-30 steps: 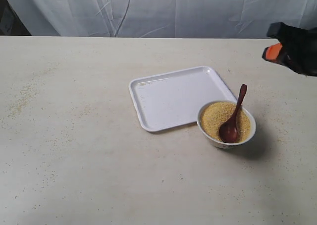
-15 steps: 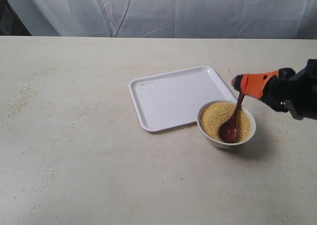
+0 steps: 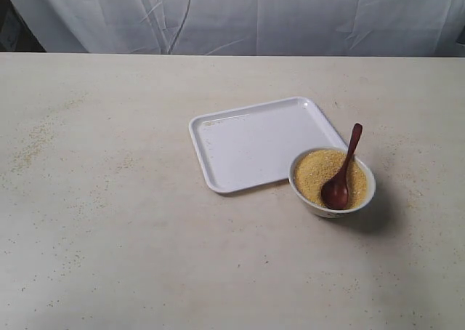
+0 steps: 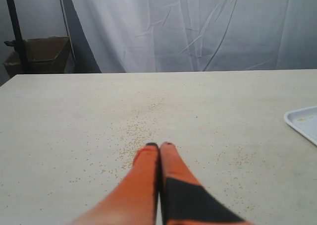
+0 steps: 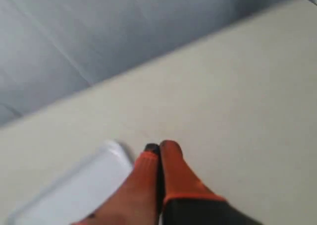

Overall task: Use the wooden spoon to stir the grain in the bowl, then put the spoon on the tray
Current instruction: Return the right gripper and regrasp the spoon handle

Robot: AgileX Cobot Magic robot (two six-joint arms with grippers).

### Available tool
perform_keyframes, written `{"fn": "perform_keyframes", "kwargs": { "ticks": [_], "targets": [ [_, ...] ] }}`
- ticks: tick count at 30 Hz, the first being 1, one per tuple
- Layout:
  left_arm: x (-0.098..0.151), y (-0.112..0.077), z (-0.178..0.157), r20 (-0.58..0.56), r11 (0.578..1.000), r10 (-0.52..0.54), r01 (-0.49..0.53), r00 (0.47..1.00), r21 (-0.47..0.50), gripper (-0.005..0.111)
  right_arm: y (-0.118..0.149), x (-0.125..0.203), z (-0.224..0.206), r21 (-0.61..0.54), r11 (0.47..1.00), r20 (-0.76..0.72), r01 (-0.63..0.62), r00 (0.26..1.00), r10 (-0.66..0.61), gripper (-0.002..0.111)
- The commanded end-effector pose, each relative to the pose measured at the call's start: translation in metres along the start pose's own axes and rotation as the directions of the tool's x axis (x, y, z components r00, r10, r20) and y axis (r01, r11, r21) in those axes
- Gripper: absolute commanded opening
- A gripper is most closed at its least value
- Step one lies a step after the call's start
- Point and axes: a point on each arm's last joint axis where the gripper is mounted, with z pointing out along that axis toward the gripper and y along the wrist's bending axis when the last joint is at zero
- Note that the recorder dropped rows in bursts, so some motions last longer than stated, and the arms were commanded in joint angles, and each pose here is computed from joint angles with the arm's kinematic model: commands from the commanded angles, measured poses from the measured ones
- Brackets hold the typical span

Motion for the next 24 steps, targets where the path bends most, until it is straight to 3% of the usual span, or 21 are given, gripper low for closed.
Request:
{"fn": "perform_keyframes", "kwargs": {
  "ticks": [1, 3, 5, 7, 10, 13, 15, 20, 22, 24],
  "targets": [
    [0.001, 0.000, 0.000, 0.005, 1.000, -0.001, 0.001, 1.000, -0.001, 0.000, 0.006, 0.037, -0.018, -0.289, 0.952, 0.251, -0.099, 0.952, 0.176, -0.001],
    [0.001, 0.000, 0.000, 0.005, 1.000, -0.001, 0.001, 1.000, -0.001, 0.000, -0.005, 0.059, -0.016, -0.278, 0.912, 0.183, -0.302, 0.916, 0.358, -0.001],
    [0.001, 0.000, 0.000, 0.005, 1.000, -0.001, 0.001, 1.000, -0.001, 0.000, -0.016, 0.077, -0.006, -0.154, 0.878, 0.054, -0.453, 0.884, 0.465, -0.001],
    [0.001, 0.000, 0.000, 0.005, 1.000, -0.001, 0.001, 1.000, -0.001, 0.000, -0.016, 0.090, 0.006, -0.096, 0.900, -0.054, -0.426, 0.905, 0.422, -0.001],
    [0.001, 0.000, 0.000, 0.005, 1.000, -0.001, 0.001, 1.000, -0.001, 0.000, 0.003, 0.099, 0.026, -0.202, 0.915, -0.249, -0.348, 0.922, 0.296, -0.001],
    [0.001, 0.000, 0.000, 0.005, 1.000, -0.001, 0.001, 1.000, -0.001, 0.000, 0.022, 0.102, 0.051, -0.333, 0.857, -0.471, -0.393, 0.857, 0.210, -0.001],
    [0.001, 0.000, 0.000, 0.005, 1.000, -0.001, 0.001, 1.000, -0.001, 0.000, 0.025, 0.099, 0.069, -0.345, 0.820, -0.572, -0.456, 0.795, 0.202, -0.001],
    [0.001, 0.000, 0.000, 0.005, 1.000, -0.001, 0.001, 1.000, -0.001, 0.000, -0.003, 0.082, 0.106, -0.268, 0.775, -0.624, -0.572, 0.716, 0.313, 0.001],
    [0.001, 0.000, 0.000, 0.005, 1.000, -0.001, 0.001, 1.000, -0.001, 0.000, -0.021, 0.078, 0.110, -0.224, 0.784, -0.638, -0.579, 0.695, 0.331, 0.010],
    [0.001, 0.000, 0.000, 0.005, 1.000, -0.001, 0.001, 1.000, -0.001, 0.000, -0.043, 0.074, 0.111, -0.195, 0.794, -0.631, -0.576, 0.693, 0.348, 0.026]
  ]
}}
